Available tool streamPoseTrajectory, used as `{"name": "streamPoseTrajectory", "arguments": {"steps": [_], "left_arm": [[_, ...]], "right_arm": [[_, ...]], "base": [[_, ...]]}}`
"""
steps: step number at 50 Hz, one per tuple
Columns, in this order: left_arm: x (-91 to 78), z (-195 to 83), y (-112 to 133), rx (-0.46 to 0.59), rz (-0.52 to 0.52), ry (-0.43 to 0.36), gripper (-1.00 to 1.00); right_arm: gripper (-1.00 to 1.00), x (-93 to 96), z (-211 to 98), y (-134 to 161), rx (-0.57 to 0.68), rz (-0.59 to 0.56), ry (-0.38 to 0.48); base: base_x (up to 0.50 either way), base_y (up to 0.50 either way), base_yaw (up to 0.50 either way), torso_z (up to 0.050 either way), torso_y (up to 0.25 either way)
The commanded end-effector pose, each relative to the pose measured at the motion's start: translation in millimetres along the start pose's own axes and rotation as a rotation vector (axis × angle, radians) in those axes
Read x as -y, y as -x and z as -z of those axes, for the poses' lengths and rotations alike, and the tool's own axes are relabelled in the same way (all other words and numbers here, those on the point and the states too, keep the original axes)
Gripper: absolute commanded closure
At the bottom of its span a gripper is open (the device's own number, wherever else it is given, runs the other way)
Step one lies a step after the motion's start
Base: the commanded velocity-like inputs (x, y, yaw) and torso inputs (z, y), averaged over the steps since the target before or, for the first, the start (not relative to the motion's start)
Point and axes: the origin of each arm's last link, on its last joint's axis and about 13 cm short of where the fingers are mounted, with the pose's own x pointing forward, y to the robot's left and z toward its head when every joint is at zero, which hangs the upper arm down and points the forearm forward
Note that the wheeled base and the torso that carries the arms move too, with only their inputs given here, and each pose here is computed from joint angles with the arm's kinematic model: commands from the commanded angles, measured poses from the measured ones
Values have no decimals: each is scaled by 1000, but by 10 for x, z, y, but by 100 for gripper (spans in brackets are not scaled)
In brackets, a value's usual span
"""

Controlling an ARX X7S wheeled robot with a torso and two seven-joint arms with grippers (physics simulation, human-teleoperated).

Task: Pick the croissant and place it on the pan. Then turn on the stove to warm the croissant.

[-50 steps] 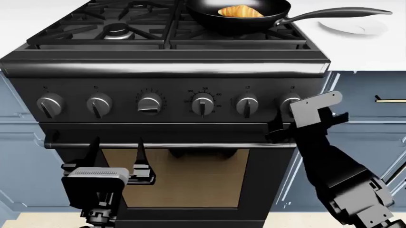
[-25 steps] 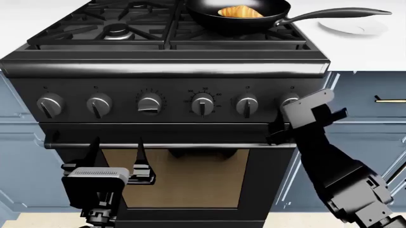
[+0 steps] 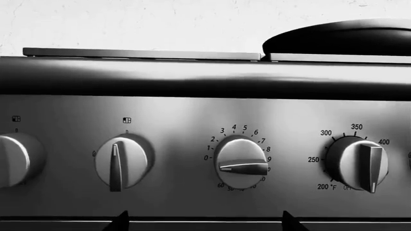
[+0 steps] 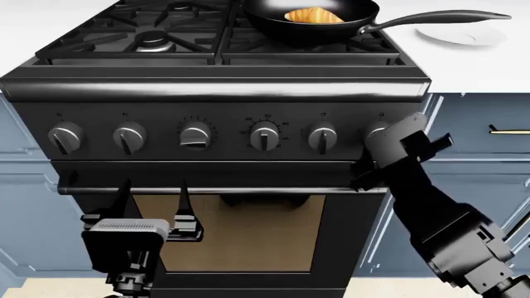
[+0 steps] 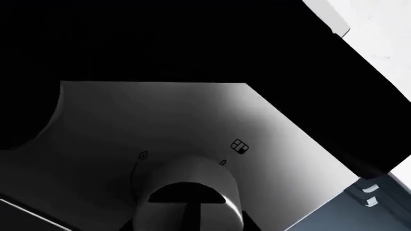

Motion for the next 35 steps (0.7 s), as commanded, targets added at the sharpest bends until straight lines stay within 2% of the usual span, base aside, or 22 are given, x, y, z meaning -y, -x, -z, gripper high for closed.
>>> {"name": "streamPoseTrajectory", "arguments": {"steps": [1,35], "left_arm": [[2,4,-3,-2,0,2,-100],[-6,5,-6,-11,0,11,-100]], "right_arm": [[100,-58,-233,-28,76,-95,2],[100,16,-285,26,33,-143,223]], "base": [[0,4,9,0,0],[3,2,6,0,0]]}}
